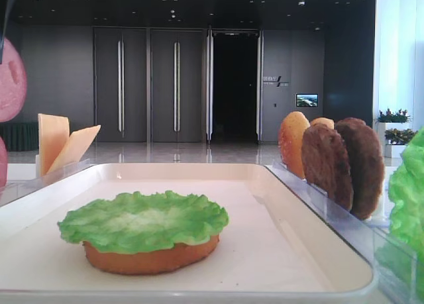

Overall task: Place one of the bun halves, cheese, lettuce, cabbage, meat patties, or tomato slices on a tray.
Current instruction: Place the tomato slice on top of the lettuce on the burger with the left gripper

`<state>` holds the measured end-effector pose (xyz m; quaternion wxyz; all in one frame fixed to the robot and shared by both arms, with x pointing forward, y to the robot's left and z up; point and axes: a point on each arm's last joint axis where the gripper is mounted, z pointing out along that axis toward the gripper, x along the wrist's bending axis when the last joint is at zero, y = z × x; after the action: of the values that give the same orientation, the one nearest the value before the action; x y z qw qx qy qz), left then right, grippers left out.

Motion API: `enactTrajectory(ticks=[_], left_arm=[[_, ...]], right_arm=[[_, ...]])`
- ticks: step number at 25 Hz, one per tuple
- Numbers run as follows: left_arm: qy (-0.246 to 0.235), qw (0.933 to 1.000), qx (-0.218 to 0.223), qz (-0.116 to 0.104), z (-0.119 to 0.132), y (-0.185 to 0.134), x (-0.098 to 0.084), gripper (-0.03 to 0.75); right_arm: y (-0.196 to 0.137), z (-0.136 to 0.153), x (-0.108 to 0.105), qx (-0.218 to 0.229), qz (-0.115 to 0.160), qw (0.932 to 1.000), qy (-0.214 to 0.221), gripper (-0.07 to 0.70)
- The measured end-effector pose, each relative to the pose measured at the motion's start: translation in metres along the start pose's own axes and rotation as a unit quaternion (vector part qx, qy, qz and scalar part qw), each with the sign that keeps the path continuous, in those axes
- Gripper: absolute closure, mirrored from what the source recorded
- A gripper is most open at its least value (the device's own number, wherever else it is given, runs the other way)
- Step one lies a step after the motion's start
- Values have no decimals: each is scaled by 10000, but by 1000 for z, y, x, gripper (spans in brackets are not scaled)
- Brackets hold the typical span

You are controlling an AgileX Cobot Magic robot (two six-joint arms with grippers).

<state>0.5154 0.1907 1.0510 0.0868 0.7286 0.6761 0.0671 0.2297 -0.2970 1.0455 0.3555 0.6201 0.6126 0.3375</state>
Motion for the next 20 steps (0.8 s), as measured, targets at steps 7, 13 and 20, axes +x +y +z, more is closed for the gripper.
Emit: enactTrajectory(ticks=[7,13,20], left_arm=[[40,9999,124,19,0,-3,0,666],[3,9992,176,367,-7,-13,-19,667],[-144,9988,112,465,-10,-36,-26,667]], right_arm=[[0,0,0,0,0,10000,0,338],[0,0,0,0,0,10000,0,338],[0,0,0,0,2,10000,4,338]])
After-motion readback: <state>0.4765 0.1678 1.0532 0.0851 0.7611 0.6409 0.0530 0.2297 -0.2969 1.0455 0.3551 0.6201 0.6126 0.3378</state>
